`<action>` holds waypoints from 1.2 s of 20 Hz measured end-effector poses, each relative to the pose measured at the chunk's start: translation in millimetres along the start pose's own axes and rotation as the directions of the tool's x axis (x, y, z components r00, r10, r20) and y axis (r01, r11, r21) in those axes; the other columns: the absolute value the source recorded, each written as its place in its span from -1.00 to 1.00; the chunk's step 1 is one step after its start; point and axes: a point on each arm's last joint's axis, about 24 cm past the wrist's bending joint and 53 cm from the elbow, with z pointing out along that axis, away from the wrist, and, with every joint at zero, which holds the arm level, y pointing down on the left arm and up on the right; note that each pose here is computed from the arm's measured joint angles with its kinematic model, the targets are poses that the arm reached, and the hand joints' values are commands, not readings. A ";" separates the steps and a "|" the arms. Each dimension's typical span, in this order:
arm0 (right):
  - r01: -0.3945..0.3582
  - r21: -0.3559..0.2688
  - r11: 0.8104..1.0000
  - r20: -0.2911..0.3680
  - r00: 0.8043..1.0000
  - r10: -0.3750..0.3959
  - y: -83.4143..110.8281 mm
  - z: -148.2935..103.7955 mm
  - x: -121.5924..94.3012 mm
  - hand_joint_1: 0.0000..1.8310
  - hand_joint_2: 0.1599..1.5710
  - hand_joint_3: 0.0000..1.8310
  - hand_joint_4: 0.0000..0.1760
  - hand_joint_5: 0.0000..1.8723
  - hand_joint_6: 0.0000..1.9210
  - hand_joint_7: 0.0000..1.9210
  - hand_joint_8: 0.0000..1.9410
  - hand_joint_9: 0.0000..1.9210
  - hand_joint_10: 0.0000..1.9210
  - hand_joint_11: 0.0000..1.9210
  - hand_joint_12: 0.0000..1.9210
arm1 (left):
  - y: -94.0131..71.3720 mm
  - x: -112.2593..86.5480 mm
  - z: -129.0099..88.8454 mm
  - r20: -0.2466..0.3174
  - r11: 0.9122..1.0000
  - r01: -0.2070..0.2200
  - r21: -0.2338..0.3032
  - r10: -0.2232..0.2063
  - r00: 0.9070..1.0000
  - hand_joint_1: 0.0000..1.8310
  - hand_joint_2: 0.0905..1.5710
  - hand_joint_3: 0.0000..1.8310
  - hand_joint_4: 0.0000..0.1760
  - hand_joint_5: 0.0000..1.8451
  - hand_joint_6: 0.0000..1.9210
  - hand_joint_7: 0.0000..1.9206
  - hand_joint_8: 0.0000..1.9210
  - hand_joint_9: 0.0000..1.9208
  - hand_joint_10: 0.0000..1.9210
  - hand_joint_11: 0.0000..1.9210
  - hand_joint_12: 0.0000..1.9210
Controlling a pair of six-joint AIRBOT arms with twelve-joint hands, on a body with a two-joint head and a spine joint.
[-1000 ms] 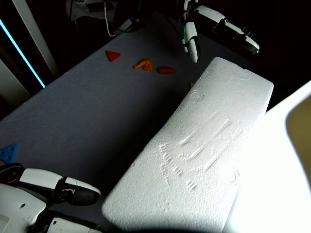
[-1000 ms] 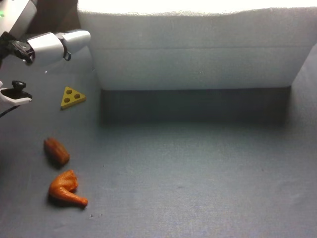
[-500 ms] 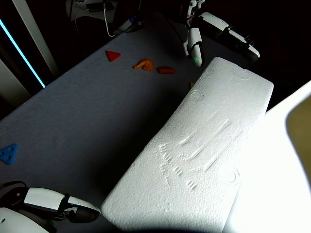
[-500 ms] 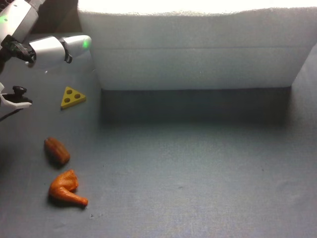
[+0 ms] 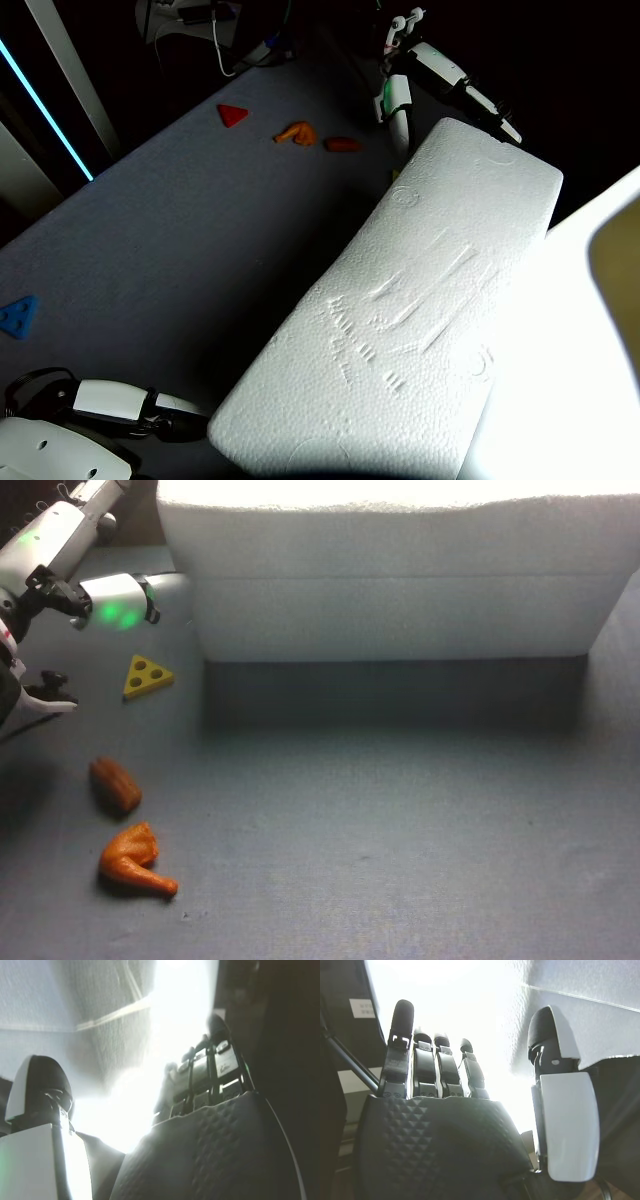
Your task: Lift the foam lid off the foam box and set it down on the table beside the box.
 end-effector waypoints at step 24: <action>-0.009 -0.035 0.999 -0.027 1.000 0.008 15.4 8.2 13.1 -0.29 0.37 -1.00 -1.00 -1.00 -1.00 -1.00 -1.00 -0.97 -0.98 -1.00 0.10 | -5.4 24.2 19.7 -0.052 1.000 0.025 0.003 -0.025 0.998 -0.35 0.19 -1.00 -0.76 -1.00 -1.00 -1.00 -1.00 -0.91 -0.98 -1.00 0.17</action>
